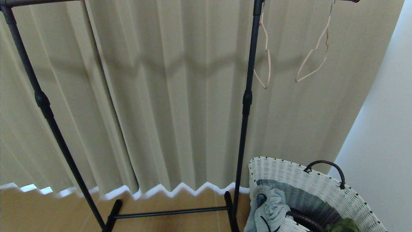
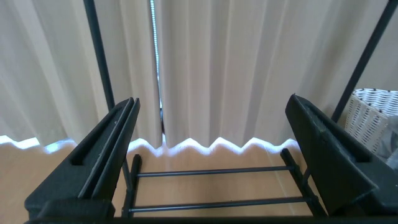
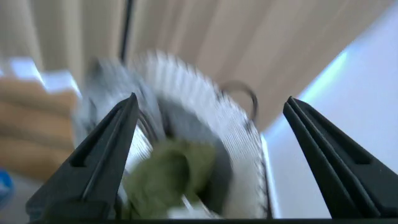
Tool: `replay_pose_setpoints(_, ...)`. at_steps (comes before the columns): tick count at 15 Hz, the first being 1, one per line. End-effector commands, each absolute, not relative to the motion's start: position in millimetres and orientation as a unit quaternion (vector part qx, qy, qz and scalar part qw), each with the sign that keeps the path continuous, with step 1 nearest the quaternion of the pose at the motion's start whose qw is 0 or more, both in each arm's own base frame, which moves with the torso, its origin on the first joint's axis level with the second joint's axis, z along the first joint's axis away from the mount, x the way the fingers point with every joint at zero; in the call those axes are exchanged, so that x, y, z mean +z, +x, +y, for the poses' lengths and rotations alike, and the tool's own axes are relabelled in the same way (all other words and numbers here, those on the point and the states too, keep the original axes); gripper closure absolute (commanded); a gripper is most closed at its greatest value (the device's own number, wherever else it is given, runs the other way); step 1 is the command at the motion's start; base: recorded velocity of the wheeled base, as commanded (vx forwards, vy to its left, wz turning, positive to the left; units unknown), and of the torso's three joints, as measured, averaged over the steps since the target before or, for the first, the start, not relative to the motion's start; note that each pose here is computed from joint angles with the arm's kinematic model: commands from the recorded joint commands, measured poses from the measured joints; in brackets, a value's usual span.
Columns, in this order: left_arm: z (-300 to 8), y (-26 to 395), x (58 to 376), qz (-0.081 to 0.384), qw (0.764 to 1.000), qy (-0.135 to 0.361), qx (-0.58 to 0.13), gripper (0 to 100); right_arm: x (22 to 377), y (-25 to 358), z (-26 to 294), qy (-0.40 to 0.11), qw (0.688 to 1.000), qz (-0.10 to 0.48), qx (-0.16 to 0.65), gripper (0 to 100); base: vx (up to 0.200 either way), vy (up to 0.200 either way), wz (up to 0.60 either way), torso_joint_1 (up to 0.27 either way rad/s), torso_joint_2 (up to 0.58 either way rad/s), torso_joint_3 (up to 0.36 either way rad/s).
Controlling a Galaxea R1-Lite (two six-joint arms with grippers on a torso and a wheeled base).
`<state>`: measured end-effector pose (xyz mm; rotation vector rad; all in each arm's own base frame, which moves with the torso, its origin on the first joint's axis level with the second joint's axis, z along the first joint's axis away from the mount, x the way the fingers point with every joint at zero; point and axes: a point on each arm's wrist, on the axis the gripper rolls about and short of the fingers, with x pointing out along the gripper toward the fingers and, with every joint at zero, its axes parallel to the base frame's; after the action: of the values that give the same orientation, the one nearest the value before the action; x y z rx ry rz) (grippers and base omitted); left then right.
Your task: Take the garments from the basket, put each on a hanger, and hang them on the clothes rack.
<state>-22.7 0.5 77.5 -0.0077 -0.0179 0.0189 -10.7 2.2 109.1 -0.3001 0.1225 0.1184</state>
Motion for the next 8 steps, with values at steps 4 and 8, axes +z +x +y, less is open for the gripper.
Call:
replay_pose_setpoints(4, 0.5, -22.7, 77.6, -0.009, 1.0, -0.004, 0.01, 0, 104.4, 78.9, -0.8, -0.275, 0.874, 0.386, 0.105, 0, 0.0, 0.0, 0.0, 0.0, 0.0, 0.0)
replay_pose_setpoints(8, 0.6, -22.7, 77.6, -0.009, 1.0, -0.004, 0.009, 0, 83.8, 102.0, -0.9, -0.281, 0.819, 0.478, 0.148, 0, 0.0, 0.0, 0.0, 0.0, 0.0, 0.0)
